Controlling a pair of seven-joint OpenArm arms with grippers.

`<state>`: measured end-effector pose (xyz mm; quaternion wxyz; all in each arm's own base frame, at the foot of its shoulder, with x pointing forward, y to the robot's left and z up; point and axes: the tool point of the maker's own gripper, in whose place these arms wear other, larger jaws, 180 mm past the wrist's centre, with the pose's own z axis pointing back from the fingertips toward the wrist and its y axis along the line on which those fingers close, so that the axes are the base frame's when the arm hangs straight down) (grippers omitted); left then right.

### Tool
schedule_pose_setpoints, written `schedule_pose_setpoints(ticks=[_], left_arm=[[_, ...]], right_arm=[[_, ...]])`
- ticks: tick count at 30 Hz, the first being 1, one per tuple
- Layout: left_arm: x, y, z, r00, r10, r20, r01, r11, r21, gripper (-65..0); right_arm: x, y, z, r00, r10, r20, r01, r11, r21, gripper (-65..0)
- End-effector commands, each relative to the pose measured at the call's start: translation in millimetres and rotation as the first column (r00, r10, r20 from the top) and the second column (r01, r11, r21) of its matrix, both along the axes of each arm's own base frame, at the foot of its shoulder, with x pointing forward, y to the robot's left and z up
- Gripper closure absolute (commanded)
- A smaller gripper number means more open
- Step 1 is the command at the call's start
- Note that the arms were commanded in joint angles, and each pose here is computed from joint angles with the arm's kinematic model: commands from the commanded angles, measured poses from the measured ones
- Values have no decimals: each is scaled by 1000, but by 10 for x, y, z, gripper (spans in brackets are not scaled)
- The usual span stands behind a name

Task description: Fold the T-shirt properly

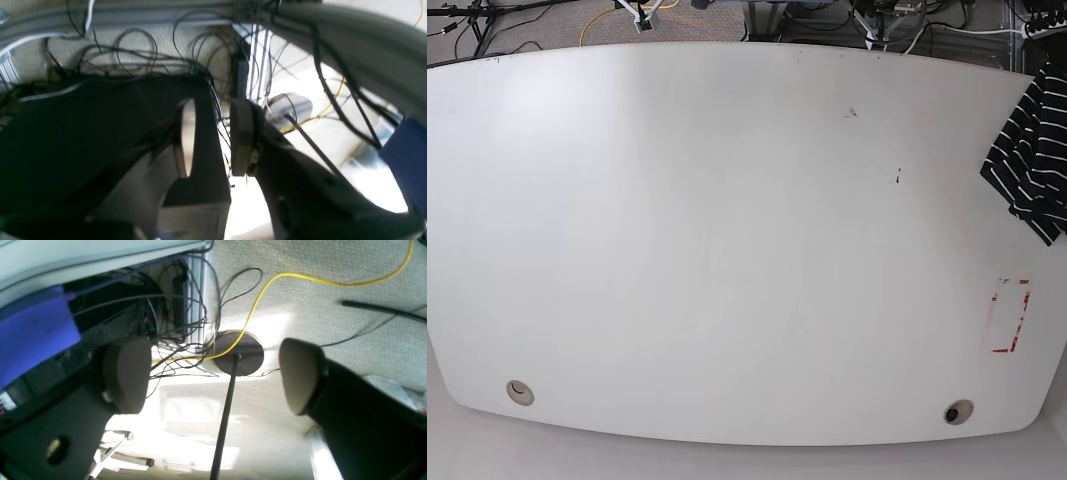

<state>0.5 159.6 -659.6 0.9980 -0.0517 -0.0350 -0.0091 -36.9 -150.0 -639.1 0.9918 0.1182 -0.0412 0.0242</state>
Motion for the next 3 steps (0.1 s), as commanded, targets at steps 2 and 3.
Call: schedule_pose_setpoints(ticks=[2,3], left_arm=[[55,20,5,1000,4,20,-4,1000,4,-169],[58,21,5,1000,6,22,-6,1000,5,-169]], right_arm=[[79,59,-10,1000,-12,17,12,1000,0,-575],[98,68,-11,1000,-12,20,12,1000,1,-575]])
